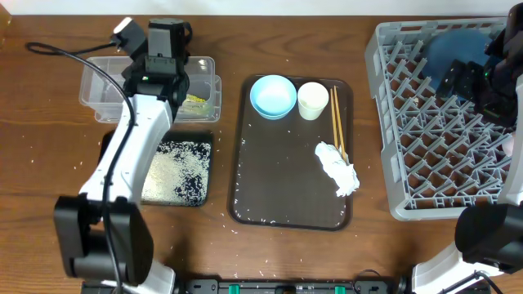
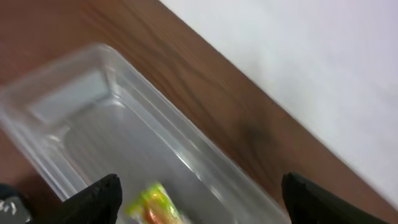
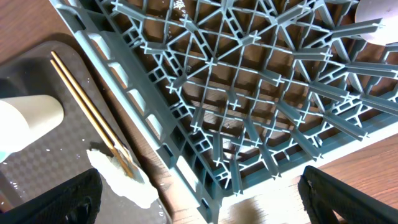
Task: Sort waste into correct bins and load items into the dishwasher rack
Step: 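Grasp the yellow wrapper and drop it into the clear plastic container, then return the left gripper to the brown tray and grasp the white tissue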
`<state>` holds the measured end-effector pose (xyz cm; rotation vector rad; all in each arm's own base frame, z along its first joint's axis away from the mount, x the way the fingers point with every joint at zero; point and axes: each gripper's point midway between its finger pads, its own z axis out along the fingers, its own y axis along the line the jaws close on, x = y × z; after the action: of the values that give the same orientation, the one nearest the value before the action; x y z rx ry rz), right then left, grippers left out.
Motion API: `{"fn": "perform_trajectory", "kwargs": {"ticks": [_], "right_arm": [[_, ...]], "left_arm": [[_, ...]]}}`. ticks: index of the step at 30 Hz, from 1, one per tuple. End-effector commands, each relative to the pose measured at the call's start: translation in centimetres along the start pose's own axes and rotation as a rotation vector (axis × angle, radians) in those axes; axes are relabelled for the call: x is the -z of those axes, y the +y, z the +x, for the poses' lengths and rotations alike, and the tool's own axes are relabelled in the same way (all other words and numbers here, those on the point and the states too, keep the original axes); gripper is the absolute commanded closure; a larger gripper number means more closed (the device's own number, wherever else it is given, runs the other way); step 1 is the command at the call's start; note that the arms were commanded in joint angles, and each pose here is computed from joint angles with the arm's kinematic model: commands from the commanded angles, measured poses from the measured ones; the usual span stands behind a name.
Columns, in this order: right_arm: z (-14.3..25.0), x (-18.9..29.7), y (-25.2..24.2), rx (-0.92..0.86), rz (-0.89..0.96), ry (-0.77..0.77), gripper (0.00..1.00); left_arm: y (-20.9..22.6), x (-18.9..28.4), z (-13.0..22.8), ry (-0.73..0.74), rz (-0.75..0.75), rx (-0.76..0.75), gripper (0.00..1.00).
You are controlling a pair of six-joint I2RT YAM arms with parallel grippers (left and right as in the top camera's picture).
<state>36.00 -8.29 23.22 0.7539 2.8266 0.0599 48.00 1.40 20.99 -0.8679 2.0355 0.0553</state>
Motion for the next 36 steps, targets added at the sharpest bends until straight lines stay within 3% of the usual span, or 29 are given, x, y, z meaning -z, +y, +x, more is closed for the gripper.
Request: {"fn": "perform_trajectory", "kwargs": {"ticks": [1, 4, 6, 13, 17, 29, 31, 34, 36], "right_arm": [[-0.1, 0.7, -0.3, -0.020, 0.000, -0.020, 0.01], [-0.1, 0.7, -0.3, -0.020, -0.001, -0.020, 0.01], [-0.1, 0.7, -0.3, -0.020, -0.001, -0.020, 0.01], [-0.1, 0.7, -0.3, -0.020, 0.000, -0.020, 0.01], [-0.1, 0.7, -0.3, -0.020, -0.001, -0.020, 0.01], [-0.1, 0.7, -0.3, -0.020, -0.001, -0.020, 0.01], [-0.1, 0.7, -0.3, -0.020, -0.001, -0.020, 0.01], [-0.1, 0.7, -0.3, -0.020, -0.001, -0.020, 0.01], [-0.1, 0.7, -0.3, -0.020, -0.001, -0.020, 0.01]], "left_arm": [[-5.7, 6.3, 3.1, 0.236, 0.373, -0.111, 0.16], [-8.8, 11.6, 8.7, 0.513, 0.622, -0.189, 0.16], [-9.7, 13.8, 12.5, 0.646, 0.676, -0.238, 0.16], [-12.4, 18.0, 26.8, 0.899, 0.682, -0.484, 0.12], [-13.3, 17.9, 32.3, 0.897, 0.624, -0.541, 0.12], [-12.1, 16.2, 40.8, 0.917, 0.387, -0.451, 0.13], [-11.6, 15.8, 41.8, 0.926, 0.368, -0.466, 0.19], [-11.2, 15.0, 42.1, 0.907, 0.345, -0.476, 0.39], [-11.2, 14.6, 41.8, 0.879, 0.336, -0.478, 0.45]]}}
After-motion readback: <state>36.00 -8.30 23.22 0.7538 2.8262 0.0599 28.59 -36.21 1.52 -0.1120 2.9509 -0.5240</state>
